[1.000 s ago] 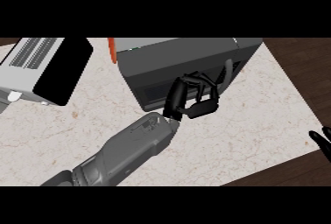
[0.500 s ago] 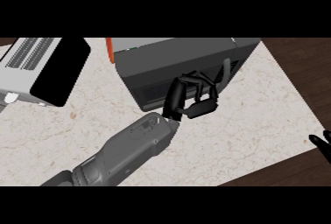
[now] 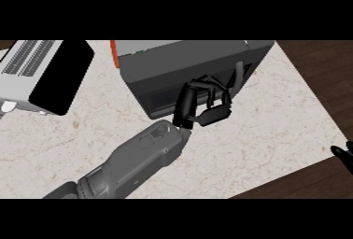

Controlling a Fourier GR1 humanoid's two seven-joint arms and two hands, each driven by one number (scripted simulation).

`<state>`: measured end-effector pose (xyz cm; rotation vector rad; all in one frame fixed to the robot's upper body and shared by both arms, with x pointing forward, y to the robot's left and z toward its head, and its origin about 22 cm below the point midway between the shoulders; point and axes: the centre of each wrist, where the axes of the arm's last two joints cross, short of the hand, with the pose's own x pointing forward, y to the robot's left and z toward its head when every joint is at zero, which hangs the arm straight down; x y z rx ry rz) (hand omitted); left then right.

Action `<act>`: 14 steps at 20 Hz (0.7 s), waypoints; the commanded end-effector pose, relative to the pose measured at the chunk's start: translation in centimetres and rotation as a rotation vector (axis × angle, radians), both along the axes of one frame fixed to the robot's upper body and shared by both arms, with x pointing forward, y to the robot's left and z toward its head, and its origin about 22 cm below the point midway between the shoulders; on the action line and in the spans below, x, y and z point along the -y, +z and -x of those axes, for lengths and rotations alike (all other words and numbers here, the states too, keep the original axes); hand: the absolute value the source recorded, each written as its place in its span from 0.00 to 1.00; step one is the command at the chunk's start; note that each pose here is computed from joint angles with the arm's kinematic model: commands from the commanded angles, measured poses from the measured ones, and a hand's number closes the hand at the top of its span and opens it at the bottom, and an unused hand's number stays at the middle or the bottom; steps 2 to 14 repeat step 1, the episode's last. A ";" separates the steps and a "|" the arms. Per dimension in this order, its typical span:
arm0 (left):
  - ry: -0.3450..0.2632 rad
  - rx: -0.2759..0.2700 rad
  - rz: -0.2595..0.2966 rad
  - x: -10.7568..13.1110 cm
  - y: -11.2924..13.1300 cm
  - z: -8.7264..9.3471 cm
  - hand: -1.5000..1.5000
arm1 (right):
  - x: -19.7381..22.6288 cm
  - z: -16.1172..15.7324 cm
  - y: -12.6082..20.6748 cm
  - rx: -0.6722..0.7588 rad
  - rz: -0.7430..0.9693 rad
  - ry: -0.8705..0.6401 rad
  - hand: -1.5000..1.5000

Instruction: Pick up the milk, place it into the microwave and close the microwave

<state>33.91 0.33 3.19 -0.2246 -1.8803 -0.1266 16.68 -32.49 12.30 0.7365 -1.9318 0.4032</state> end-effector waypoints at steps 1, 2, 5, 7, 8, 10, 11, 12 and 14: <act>0.095 -0.031 -0.009 -1.2 0.3 -2.4 1.00 | 0.2 0.0 0.3 0.001 0.007 -0.003 0.00; 0.095 -0.031 -0.009 -1.2 0.3 -2.4 1.00 | 0.2 0.0 0.3 0.001 0.007 -0.003 0.00; 0.095 -0.031 -0.009 -1.2 0.3 -2.4 1.00 | 0.2 0.0 0.3 0.001 0.007 -0.003 0.00; 0.095 -0.031 -0.009 -1.2 0.3 -2.4 1.00 | 0.2 0.0 0.3 0.001 0.007 -0.003 0.00; 0.095 -0.031 -0.009 -1.2 0.3 -2.4 1.00 | 0.2 0.0 0.3 0.001 0.007 -0.003 0.00; 0.095 -0.031 -0.009 -1.2 0.3 -2.4 1.00 | 0.2 0.0 0.3 0.001 0.007 -0.003 0.00; 0.095 -0.031 -0.009 -1.2 0.3 -2.4 1.00 | 0.2 0.0 0.3 0.001 0.007 -0.003 0.00; 0.095 -0.031 -0.009 -1.2 0.3 -2.4 1.00 | 0.2 0.0 0.3 0.001 0.007 -0.003 0.00; 0.095 -0.031 -0.009 -1.2 0.3 -2.4 1.00 | 0.2 0.0 0.3 0.001 0.007 -0.003 0.00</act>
